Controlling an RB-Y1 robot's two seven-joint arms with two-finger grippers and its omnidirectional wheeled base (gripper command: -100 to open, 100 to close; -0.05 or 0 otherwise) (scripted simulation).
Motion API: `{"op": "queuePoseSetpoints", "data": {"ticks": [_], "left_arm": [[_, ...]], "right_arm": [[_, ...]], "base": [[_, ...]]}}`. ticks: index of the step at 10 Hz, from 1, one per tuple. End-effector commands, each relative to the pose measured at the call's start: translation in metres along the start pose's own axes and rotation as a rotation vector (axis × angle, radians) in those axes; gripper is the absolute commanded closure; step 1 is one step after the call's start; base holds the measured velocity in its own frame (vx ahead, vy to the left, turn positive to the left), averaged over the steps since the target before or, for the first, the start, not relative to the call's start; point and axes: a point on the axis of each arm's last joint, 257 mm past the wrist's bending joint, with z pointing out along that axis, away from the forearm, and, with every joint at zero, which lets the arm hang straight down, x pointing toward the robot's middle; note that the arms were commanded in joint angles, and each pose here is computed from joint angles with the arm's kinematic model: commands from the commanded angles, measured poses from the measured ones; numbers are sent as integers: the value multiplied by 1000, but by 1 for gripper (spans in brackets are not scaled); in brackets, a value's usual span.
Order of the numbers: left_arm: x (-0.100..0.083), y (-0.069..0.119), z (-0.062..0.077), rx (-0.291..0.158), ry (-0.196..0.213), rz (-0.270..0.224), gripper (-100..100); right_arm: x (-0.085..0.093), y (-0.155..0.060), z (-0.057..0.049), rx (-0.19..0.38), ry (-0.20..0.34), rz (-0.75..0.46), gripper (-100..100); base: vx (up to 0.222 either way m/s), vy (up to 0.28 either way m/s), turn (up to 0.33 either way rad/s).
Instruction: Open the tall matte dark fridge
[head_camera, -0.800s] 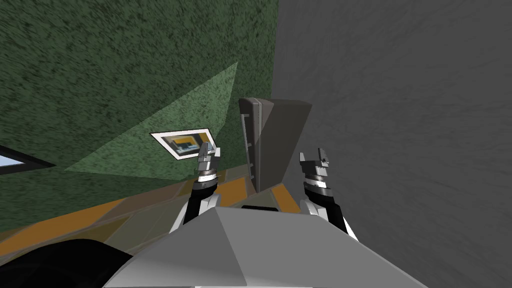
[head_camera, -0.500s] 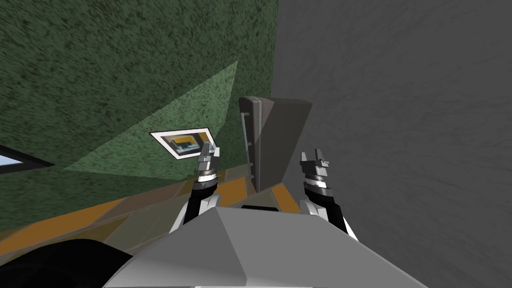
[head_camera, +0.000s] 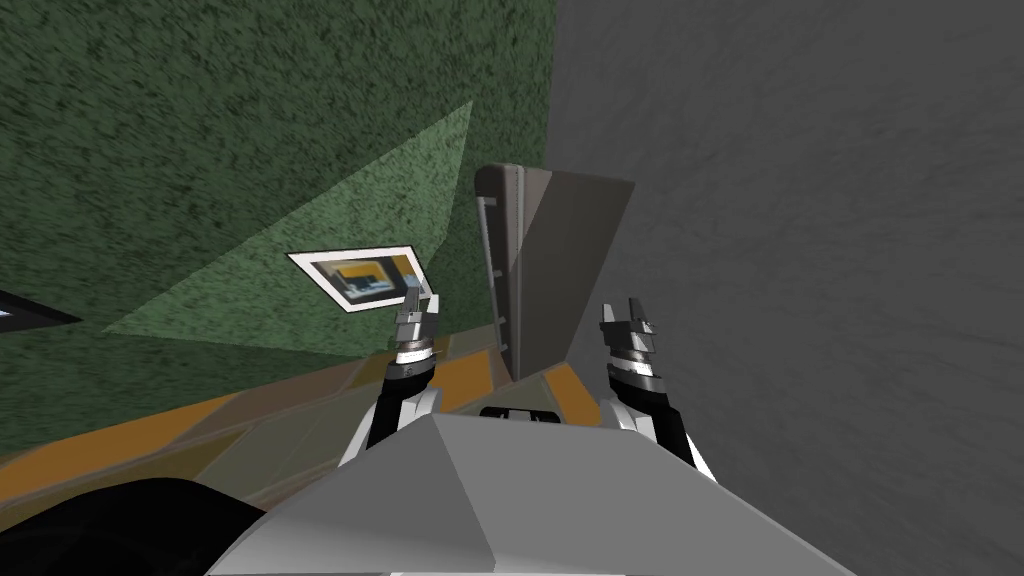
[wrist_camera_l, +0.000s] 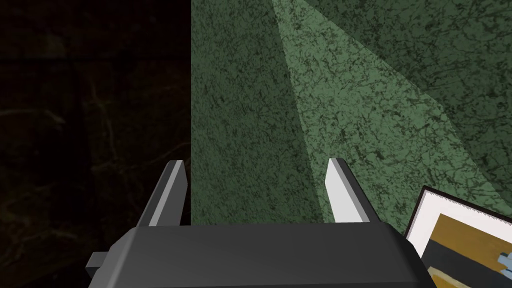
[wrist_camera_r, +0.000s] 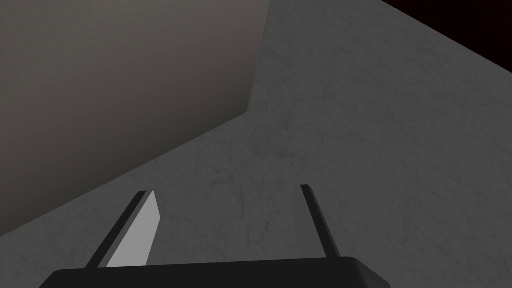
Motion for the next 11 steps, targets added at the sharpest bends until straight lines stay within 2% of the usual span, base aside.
{"op": "queuePoseSetpoints", "data": {"ticks": [1,2,7,10,11], "left_arm": [[0,0,0,0,0,0,0],[0,0,0,0,0,0,0],[0,0,0,-1,0,0,0],[0,0,0,-1,0,0,0],[0,0,0,-1,0,0,0]], "right_arm": [[0,0,0,0,0,0,0],[4,0,1,1,31,-34,-100],[23,0,8,-30,147,-250,-100],[28,0,11,-46,168,-327,-100],[32,0,13,-63,189,-393,-100]], "base": [[0,0,0],[16,7,-28],[44,23,-61],[38,26,-35],[33,29,-61]]}}
